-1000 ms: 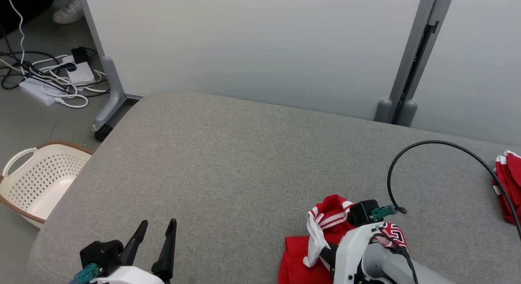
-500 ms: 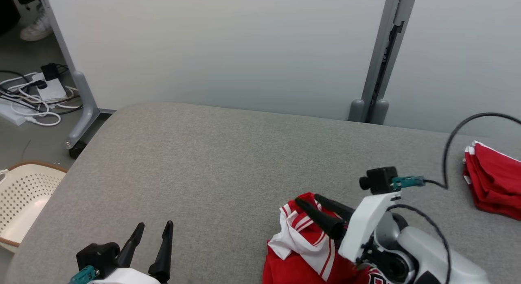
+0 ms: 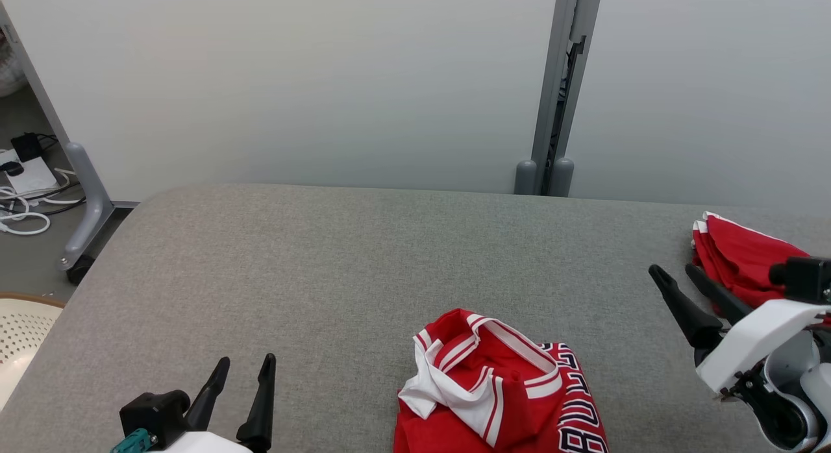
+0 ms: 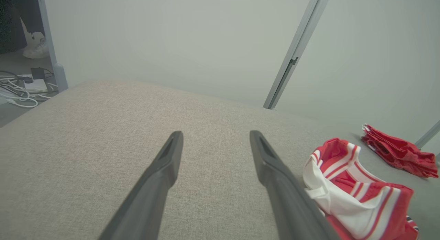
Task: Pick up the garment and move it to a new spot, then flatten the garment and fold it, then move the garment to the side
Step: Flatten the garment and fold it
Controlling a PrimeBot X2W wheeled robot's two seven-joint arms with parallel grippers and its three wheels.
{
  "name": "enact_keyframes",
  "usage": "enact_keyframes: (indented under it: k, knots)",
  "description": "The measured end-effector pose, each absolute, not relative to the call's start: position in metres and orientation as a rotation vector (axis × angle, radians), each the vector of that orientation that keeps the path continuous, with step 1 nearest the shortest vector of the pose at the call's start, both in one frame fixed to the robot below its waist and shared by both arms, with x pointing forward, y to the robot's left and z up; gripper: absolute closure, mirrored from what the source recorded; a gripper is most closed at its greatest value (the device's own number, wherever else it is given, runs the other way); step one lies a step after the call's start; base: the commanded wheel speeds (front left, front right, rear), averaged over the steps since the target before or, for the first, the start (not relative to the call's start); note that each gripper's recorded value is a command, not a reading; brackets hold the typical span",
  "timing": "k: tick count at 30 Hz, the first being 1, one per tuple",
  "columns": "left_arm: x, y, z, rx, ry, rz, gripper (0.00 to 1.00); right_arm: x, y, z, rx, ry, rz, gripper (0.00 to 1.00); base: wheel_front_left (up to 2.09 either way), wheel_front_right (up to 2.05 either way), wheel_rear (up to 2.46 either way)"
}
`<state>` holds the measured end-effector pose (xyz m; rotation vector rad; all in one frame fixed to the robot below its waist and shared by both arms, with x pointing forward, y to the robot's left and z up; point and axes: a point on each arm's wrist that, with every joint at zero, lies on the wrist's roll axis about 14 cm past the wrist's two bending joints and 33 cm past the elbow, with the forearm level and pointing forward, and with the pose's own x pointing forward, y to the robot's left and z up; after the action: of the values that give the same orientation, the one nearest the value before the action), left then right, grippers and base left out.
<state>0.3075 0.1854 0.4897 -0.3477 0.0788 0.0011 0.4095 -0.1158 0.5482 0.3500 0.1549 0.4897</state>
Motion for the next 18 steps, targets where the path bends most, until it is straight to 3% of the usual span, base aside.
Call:
enact_keyframes:
  k: [10,11,12,14,18]
  knots:
    - [0.309,0.184,0.485,-0.346,0.092,-0.001,0.00,0.404,-0.111,0.505,0.335,0.258,0.428,0.01,0.00,0.00,0.00]
    - [0.309,0.184,0.485,-0.347,0.092,-0.001,0.00,0.403,-0.109,0.500,0.346,0.285,0.423,0.51,0.00,0.00,0.00]
    - [0.309,0.184,0.485,-0.350,0.091,-0.004,0.00,0.402,-0.107,0.493,0.357,0.314,0.418,0.59,0.00,0.00,0.00]
    - [0.308,0.186,0.484,-0.350,0.092,0.003,0.00,0.400,-0.103,0.481,0.369,0.360,0.409,1.00,0.00,0.00,0.00]
    - [0.306,0.192,0.485,-0.349,0.086,0.023,0.00,0.397,-0.095,0.462,0.345,0.434,0.408,1.00,0.00,0.00,0.00]
